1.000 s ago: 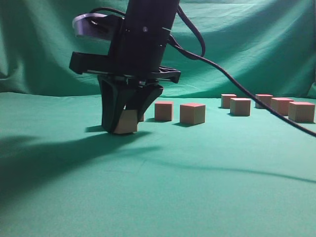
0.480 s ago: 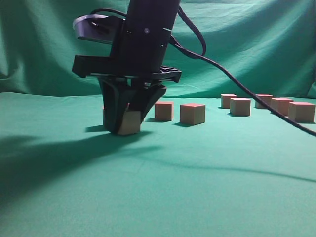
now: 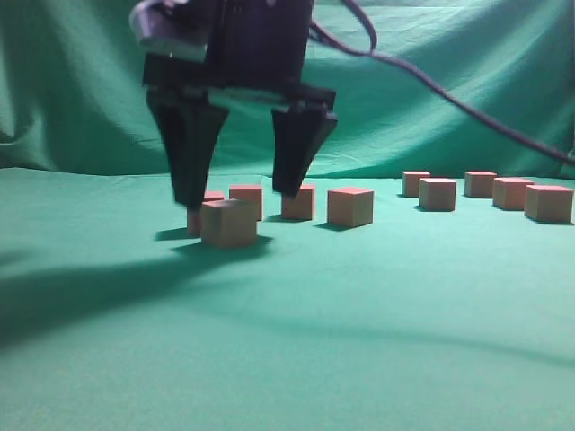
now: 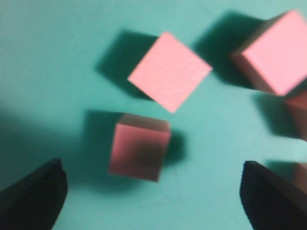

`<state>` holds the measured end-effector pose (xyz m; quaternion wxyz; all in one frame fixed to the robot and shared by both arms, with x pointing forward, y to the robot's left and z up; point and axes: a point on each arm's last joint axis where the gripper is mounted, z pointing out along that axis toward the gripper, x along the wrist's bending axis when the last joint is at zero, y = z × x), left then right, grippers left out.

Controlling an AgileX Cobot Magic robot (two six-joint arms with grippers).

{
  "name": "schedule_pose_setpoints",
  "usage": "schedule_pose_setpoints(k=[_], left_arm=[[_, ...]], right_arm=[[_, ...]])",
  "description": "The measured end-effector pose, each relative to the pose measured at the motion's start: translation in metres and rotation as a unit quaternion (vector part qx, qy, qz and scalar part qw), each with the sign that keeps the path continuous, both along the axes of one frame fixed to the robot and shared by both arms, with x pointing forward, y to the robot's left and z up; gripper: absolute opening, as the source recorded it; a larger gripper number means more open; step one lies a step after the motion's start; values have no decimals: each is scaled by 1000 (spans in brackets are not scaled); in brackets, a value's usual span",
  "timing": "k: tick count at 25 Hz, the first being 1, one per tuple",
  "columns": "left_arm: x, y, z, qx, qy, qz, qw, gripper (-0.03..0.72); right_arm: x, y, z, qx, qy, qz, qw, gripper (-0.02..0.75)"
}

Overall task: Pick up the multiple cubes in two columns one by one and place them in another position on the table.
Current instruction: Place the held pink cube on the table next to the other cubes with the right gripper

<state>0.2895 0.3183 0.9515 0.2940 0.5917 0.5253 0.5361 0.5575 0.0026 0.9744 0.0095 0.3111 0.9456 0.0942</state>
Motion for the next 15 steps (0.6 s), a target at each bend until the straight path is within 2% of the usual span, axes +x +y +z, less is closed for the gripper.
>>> schedule_pose_setpoints(k=[4,6,7,8,10,11,15], left_arm=[[0,0,0,0,0,0,1000,0],[0,0,0,0,0,0,1000,0],[0,0,0,0,0,0,1000,0],[0,0,0,0,0,0,1000,0],[0,0,0,0,0,0,1000,0],[0,0,0,0,0,0,1000,0],[0,0,0,0,0,0,1000,0]], right_arm=[[7,-1,29,-26,-18,-2,1000,669],[9,-1,39,-21,-33,-9,999,669],[9,-2,44,-19,-38,-11,999,629],[8,-4,51,-17,-42,-13,999,619],[5,-7,64,-12,-54,-15,998,621],[3,-11,74,-8,-64,-16,998,568],[2,-42,116,18,-99,-47,994,568]])
